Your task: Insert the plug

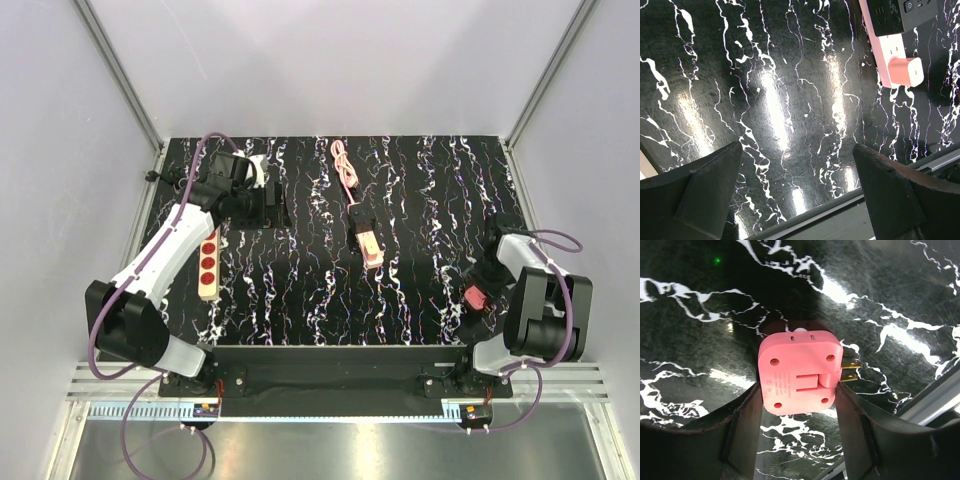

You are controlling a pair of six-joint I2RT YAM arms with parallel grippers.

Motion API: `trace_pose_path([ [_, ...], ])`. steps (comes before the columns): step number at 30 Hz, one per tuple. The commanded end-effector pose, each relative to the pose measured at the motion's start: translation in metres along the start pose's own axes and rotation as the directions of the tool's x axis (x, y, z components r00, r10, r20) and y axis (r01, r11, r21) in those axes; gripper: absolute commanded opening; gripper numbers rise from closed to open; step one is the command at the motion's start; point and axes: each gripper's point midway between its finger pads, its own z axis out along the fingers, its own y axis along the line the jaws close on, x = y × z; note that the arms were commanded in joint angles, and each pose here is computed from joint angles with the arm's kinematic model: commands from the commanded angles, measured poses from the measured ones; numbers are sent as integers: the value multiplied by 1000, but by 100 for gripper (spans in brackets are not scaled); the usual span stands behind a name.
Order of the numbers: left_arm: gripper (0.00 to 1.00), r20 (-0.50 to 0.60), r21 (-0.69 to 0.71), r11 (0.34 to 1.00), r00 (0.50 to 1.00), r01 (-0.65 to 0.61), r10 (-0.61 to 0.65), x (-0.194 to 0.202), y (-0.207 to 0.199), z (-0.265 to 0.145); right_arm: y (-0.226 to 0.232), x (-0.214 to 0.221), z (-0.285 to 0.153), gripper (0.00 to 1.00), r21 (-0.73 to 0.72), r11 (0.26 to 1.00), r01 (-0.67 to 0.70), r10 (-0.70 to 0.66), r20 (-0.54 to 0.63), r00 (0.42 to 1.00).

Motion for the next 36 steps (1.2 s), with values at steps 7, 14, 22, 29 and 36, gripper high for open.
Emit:
trace_pose_path([
  [7, 99, 76, 8, 1000, 997, 19, -19, -14, 2, -11, 46, -5, -43, 11, -327, 941, 85, -70, 58, 996],
  [14, 99, 44, 40, 995, 994, 96, -98, -12, 13, -3, 80, 11, -120, 7, -441, 861, 252, -177, 205, 963],
  [22, 99, 88, 26, 995, 991, 96, -98, -10, 22, -15, 64, -5, -113, 48, -305, 924, 230, -159, 242, 957],
  [29, 99, 120, -19, 996, 990, 83, -80, -9, 32, -15, 16, -38, -64, 69, -77, 996, 49, -31, 220, 975],
  [36, 99, 68, -17, 997, 995, 74, -73, -2, 29, 4, 14, -36, -35, 81, -60, 996, 72, -61, 164, 984],
])
